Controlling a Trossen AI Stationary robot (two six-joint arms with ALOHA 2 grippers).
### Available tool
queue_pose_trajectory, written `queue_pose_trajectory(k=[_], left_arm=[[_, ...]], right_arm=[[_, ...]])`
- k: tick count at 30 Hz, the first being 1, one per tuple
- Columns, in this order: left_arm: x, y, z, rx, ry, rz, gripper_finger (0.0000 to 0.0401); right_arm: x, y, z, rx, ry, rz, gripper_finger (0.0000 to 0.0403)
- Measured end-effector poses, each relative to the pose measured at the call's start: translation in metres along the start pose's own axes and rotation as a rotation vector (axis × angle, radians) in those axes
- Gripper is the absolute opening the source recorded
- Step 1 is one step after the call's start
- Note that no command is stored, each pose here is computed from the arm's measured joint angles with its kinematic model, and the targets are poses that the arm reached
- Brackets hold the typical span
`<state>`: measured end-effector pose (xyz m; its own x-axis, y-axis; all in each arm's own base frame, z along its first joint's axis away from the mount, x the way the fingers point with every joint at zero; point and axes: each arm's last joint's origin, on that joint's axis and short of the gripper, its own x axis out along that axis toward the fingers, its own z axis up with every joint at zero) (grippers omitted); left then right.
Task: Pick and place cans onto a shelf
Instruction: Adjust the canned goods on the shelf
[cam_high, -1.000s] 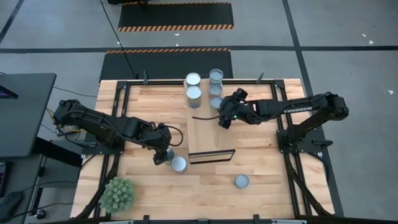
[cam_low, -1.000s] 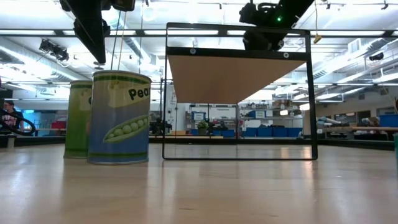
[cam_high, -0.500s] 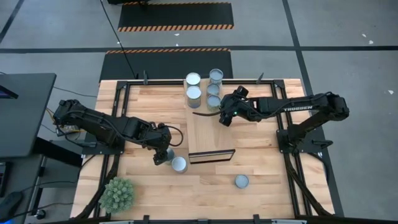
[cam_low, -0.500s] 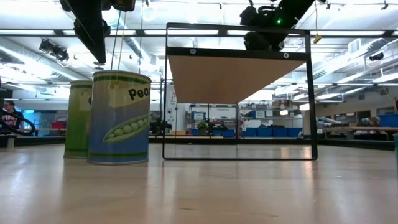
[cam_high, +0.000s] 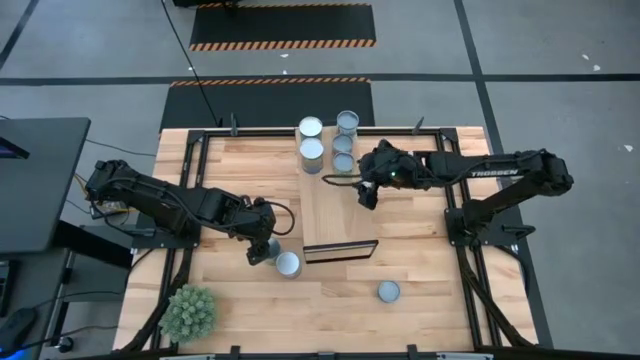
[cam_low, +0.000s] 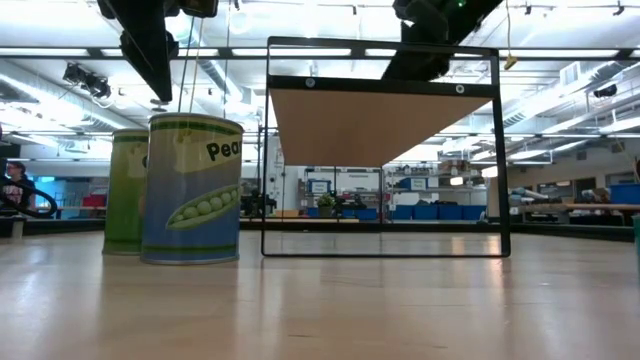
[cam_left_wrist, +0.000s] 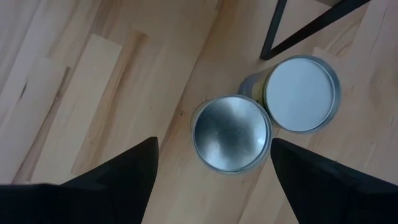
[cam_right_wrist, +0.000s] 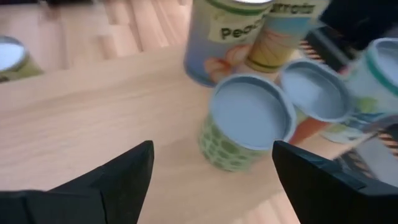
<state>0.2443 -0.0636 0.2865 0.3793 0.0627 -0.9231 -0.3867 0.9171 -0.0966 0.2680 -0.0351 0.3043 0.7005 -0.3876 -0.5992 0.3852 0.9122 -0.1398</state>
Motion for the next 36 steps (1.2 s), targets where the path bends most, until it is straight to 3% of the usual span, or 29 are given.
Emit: queue_pose_trajectory(k=[6, 12, 20, 26, 36], left_arm=[[0.0, 0.0, 0.0, -0.008, -0.006, -0.004, 0.0315], [0.0, -0.001, 0.0, -0.006, -0.006, -0.004, 0.0315], [0.0, -0.001, 0.001, 0.003, -0.016, -0.003, 0.0315], [0.0, -0.001, 0.002, 0.015, -0.022, -0.006, 0.0315], [0.0, -0.001, 0.002, 0.018, -0.024, -0.006, 0.0315]], right_arm=[[0.006, -0.008, 0.003, 0.006, -0.013, 0.009, 0.0319], [0.0, 0.001, 0.01, -0.058, -0.064, 0.043, 0.0309], [0.008, 0.0, 0.016, -0.02, -0.05, 0.067, 0.0308], [0.014, -0.023, 0.033, -0.065, -0.076, 0.061, 0.0308], [0.027, -0.079, 0.025, -0.062, -0.029, 0.186, 0.0308]])
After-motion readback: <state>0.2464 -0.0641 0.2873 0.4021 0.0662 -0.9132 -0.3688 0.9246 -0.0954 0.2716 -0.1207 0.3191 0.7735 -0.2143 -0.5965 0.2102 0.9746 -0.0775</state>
